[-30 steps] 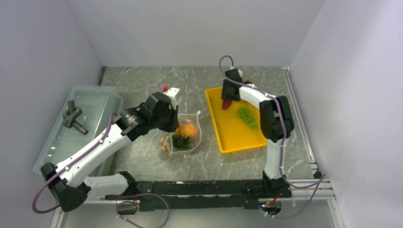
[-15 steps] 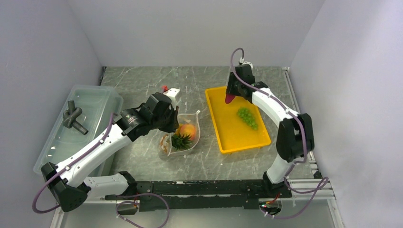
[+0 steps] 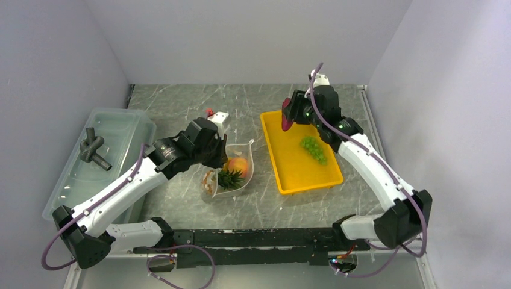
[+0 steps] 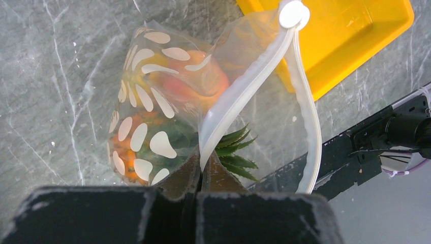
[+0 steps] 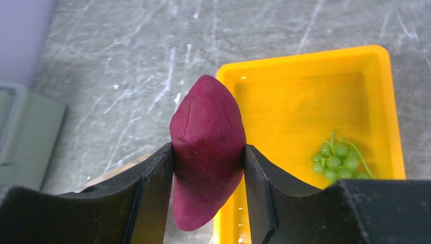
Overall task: Place the food in the zip-top bag and seal the zipper
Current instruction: Pick up the fake vegetable from the bin, then place the fake vegetable in the zipper food storage bag.
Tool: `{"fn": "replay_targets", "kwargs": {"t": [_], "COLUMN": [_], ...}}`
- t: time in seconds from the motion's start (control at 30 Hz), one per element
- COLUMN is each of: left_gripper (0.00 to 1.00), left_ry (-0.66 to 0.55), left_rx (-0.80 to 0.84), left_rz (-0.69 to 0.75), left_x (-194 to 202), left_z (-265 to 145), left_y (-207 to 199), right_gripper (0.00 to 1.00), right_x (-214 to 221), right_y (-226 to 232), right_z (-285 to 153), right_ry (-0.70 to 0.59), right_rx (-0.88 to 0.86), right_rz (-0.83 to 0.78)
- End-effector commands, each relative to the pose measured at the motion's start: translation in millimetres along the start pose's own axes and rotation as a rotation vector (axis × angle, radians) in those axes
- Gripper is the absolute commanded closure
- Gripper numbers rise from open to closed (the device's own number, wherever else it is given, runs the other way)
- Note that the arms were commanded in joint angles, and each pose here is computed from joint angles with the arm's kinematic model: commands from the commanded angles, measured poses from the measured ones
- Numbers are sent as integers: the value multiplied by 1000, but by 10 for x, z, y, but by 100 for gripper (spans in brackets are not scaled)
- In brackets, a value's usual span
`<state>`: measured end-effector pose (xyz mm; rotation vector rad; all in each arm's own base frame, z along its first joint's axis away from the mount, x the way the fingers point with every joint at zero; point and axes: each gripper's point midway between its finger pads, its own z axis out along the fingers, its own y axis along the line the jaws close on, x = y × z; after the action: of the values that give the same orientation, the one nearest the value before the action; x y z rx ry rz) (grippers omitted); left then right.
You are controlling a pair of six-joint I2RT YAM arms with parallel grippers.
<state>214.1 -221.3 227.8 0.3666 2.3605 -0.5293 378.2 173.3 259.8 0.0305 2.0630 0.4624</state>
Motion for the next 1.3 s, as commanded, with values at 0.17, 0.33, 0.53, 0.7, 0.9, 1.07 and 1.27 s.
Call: {"fn": "replay_targets", "kwargs": {"t": [0.17,0.33,0.53,0.7,0.9,1.07,1.27], "left_gripper": [100,100,100,100,100,100,100], "left_ry": [-29,-31,-33,-36,-33,-35,-41], "left_rx": [21,25,22,27,36,30,29], "left_rz": [-16,-20,-22,-25,-23,-22,-20], "left_x": [-45,-41,-28,-32,-35,-42,-81], "left_z": [1,-10,-38,-60,-65,-61,-88], "left_y": [-36,-41,-28,-36,-55,-45,-54], "right_gripper": [81,81,81,82,82,82,83], "right_x": [-108,-84,5,49,200,342,586], "right_y": [700,938,1199,1457,1659,1739,1857], "right_z": [-611,-806,-964,-1147,-1279,-1278,-1291], "right_ry": [-78,-94,-86,-86,-60,-39,10], "right_rx": [-216,-302,-420,-525,-617,-644,-683], "right_rz": [-117,-150,-166,-188,-194,-175,-204]}}
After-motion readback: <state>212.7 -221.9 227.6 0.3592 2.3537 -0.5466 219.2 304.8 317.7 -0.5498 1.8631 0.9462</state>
